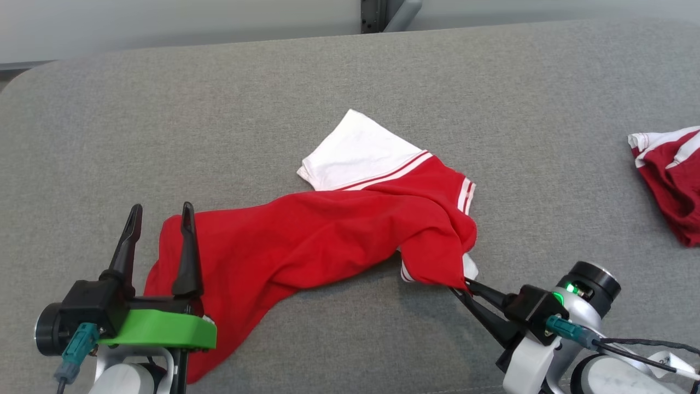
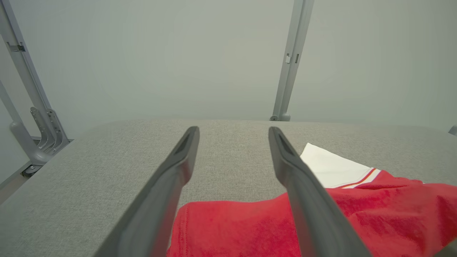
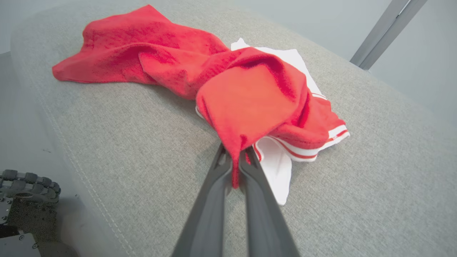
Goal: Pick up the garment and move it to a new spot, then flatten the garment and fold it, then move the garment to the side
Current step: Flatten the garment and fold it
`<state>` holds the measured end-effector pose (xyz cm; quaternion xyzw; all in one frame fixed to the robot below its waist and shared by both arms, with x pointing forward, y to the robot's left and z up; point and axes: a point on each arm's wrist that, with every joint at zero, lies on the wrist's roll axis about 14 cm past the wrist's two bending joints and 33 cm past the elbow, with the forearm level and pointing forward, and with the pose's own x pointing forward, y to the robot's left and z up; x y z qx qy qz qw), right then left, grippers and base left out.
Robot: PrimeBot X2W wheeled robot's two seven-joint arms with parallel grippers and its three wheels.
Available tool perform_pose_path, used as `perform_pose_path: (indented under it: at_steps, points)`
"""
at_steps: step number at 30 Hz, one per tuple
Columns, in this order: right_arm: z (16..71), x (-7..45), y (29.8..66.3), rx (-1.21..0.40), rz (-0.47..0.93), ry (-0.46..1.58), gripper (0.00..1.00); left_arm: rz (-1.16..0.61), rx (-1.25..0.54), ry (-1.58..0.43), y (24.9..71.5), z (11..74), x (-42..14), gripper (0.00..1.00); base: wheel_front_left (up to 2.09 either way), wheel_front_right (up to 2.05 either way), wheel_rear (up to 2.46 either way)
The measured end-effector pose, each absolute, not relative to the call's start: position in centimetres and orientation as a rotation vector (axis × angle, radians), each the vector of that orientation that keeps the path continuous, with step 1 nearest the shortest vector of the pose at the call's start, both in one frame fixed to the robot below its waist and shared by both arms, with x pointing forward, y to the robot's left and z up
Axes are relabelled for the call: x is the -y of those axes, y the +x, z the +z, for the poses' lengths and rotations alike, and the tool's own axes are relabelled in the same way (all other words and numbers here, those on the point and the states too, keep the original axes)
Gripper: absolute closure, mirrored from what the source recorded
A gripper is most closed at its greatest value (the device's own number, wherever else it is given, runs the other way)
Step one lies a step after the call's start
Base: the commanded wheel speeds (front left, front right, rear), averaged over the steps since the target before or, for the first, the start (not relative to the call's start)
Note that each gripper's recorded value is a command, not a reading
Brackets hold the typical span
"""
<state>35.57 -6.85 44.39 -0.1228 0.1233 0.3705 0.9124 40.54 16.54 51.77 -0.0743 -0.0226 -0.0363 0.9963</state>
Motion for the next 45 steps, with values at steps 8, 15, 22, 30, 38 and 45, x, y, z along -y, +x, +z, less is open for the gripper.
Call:
perform_pose_path:
  at_steps: [8,15,22,30,38,45]
  points:
    - [54.0,6.5,36.1,-0.054,0.818,-0.331,1.00,-0.103,0.053,-0.149,41.2,52.0,-15.6,0.00,0.00,0.00,0.00]
    - [57.8,9.4,39.9,0.027,0.681,-0.309,1.00,-0.100,0.049,-0.156,41.1,51.9,-15.5,0.00,0.00,0.00,0.00]
    - [51.6,12.3,43.1,-0.135,0.573,-0.201,1.00,-0.085,0.028,-0.155,41.3,50.9,-15.8,0.00,0.00,0.00,0.00]
    - [46.1,11.8,47.9,-0.211,0.510,-0.075,1.00,-0.096,0.008,-0.155,42.5,49.8,-15.6,0.00,0.00,0.00,0.00]
    - [42.3,9.5,50.4,-0.249,0.522,-0.028,0.91,-0.079,-0.001,-0.133,43.1,49.0,-16.1,0.00,0.00,0.00,0.00]
    - [42.6,10.3,50.4,-0.199,0.463,0.035,0.00,-0.053,0.032,-0.125,43.1,49.8,-16.8,0.00,0.00,0.00,0.00]
